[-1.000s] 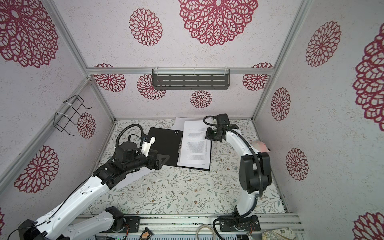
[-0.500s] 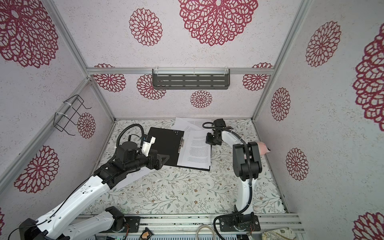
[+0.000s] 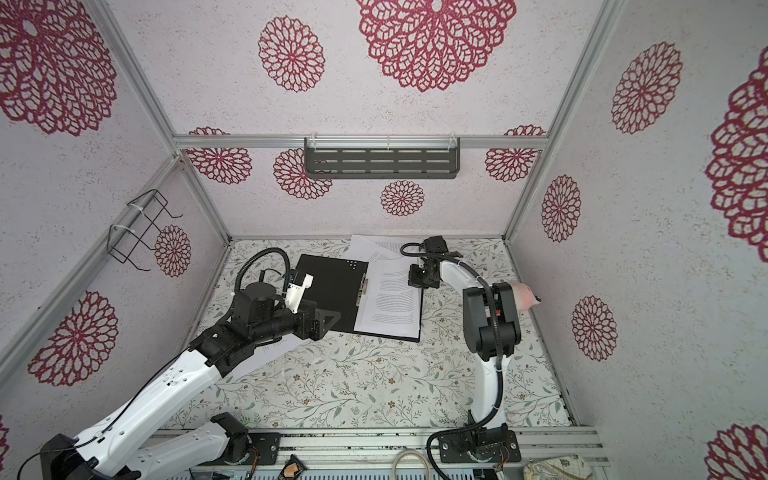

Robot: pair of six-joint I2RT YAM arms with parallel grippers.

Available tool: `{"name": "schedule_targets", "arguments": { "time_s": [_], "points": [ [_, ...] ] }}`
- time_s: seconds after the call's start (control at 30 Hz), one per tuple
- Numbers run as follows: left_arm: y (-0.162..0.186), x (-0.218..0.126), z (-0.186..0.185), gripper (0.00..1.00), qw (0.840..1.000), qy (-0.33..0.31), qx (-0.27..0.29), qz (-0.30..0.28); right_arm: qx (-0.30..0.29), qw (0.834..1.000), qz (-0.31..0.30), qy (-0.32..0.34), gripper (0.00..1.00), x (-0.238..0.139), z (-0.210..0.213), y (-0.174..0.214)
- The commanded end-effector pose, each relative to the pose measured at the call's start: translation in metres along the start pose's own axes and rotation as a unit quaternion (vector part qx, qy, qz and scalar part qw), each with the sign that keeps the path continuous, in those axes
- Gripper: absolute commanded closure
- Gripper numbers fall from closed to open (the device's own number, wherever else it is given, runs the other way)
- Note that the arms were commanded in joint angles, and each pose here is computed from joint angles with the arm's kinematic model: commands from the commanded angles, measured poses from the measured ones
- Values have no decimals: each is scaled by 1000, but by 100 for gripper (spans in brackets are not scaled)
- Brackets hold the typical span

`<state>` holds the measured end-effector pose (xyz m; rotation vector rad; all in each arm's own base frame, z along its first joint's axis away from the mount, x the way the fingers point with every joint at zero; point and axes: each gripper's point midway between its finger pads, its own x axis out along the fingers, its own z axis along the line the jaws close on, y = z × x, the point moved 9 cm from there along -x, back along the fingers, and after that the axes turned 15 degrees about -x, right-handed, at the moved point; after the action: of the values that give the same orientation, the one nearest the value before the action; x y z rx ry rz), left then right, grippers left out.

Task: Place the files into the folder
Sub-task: 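Carry the held sheet over the open black folder with right gripper, then lower the sheet onto the folder pages with right gripper while left holds the clip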

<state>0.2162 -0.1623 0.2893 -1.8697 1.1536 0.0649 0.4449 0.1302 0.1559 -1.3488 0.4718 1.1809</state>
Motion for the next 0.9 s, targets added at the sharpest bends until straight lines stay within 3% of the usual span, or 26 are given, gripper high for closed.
{"name": "schedule_targets", "arguments": {
  "time_s": [0.0, 0.87],
  "points": [
    [-1, 1, 0, 1, 1000, 7, 6, -2, -18, 1000, -4, -11, 100, -3, 5, -7],
    [-1, 1, 0, 1, 1000, 6, 6, -1, -32, 999, 10, -26, 100, 6, 14, -1]
  ]
}}
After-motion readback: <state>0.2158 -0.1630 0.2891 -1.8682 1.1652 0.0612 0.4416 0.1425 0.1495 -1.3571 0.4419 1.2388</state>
